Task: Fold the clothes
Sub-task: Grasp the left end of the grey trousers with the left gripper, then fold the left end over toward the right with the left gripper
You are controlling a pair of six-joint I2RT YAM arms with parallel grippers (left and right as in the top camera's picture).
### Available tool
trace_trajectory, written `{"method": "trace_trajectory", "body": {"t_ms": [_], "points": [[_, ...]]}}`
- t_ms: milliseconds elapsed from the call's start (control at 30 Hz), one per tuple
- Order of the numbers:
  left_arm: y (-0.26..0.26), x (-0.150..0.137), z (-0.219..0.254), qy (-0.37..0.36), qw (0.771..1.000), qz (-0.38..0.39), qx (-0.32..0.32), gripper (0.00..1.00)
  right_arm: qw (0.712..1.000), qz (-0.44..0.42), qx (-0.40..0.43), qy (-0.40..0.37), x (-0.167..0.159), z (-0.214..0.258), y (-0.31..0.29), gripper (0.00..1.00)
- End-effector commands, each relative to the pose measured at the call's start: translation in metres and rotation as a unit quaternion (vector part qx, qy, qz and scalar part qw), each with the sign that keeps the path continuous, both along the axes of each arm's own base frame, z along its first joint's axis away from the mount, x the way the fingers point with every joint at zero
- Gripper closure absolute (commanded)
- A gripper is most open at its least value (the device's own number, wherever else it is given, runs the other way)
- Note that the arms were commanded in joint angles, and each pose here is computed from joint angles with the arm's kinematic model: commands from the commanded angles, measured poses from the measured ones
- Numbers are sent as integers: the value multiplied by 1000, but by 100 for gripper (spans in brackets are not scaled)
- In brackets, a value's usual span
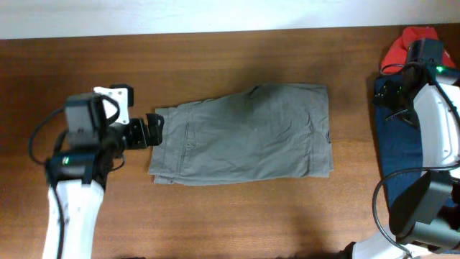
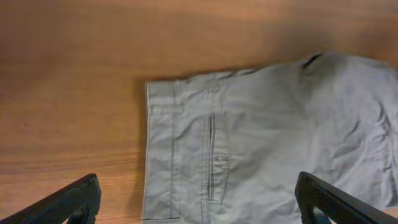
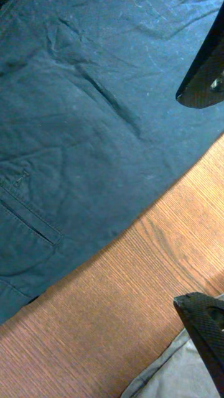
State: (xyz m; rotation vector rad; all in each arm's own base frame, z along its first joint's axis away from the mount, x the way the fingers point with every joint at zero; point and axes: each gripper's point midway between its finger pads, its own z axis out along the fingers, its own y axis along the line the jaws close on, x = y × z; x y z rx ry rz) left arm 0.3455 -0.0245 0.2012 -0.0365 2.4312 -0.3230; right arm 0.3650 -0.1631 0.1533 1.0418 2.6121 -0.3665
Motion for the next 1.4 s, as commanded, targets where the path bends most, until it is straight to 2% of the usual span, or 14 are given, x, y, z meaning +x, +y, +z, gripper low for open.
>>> {"method": "trace_trajectory", "body": {"t_ms": [0,67,167,333,533,567,633,667,767,800,1000,1067,1167,1367], "points": [[12,23,-50,68,994,1,-82,1,1000,-6,-7,-5,-1,6,-4,2],[17,27,-90,113,985,-21,-129,1,1000,-6,-7,-5,-1,6,-4,2],[19,26,-139,171,975,-26,-139,1,1000,-6,-7,-5,-1,6,-4,2],[6,11,-178,228,961,-61,-146,1,1000,-6,-7,-5,-1,6,-4,2],[-28,-19,-232,320,929,-108,-152,1,1000,-6,-7,-5,-1,6,-4,2],[-34,-23,-238,331,924,-115,-151,5,1000,-6,-7,-5,-1,6,-4,2],[-32,-25,-243,337,925,-114,-137,42,1000,-6,-7,-5,-1,6,-4,2],[-26,-25,-245,340,926,-108,-123,51,1000,-6,-7,-5,-1,6,-4,2],[12,-26,-256,371,927,-28,-42,96,1000,-6,-7,-5,-1,6,-4,2],[23,-25,-256,380,925,0,-18,99,1000,-6,-7,-5,-1,6,-4,2],[80,1,-189,398,906,128,65,99,1000,-6,-7,-5,-1,6,-4,2],[98,14,-129,358,915,156,104,99,1000,-6,-7,-5,-1,6,-4,2],[98,18,-55,296,934,165,110,99,1000,-6,-7,-5,-1,6,-4,2],[55,4,45,209,963,121,121,99,1000,-6,-7,-5,-1,6,-4,2]]}}
